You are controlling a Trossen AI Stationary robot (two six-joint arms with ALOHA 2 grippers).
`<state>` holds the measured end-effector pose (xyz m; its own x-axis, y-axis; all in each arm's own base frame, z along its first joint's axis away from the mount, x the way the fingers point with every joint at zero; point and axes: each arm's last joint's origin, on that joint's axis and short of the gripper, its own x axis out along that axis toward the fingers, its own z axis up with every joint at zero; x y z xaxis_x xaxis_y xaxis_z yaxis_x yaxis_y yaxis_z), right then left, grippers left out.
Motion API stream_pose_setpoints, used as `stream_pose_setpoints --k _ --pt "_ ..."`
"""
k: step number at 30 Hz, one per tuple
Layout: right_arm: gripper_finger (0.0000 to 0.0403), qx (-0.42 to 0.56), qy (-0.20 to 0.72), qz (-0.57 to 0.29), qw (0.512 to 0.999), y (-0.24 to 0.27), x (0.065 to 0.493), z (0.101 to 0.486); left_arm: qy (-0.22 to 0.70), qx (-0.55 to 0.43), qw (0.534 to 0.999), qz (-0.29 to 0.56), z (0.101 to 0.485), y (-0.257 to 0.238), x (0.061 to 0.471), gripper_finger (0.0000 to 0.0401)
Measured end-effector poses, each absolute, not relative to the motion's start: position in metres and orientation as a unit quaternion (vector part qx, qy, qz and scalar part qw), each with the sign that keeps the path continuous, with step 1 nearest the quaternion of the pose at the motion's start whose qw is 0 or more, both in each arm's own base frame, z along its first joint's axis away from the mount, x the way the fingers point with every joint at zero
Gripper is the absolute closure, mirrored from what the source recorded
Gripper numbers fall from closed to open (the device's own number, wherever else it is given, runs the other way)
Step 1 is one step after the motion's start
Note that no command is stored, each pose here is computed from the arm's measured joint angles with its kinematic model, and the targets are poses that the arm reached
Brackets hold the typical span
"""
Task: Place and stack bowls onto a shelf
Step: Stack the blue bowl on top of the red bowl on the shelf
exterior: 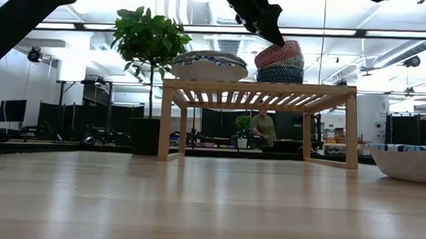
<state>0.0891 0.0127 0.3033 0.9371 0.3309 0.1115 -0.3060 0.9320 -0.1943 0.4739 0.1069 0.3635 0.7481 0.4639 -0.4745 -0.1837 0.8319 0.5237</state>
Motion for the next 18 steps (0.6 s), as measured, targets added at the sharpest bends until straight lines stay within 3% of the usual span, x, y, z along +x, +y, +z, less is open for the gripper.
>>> stream_pose_setpoints --k 10,18 --pt "0.0326 -0.039 -0.016 0.047 0.998 0.006 0.102 0.296 0.336 0.22 0.902 0.158 0.388 0.086 0.447 0.0174" --pt "0.0342 -0.043 0.051 -0.023 0.998 0.004 0.145 0.282 0.389 0.178 0.883 0.192 0.407 0.055 0.408 0.022"
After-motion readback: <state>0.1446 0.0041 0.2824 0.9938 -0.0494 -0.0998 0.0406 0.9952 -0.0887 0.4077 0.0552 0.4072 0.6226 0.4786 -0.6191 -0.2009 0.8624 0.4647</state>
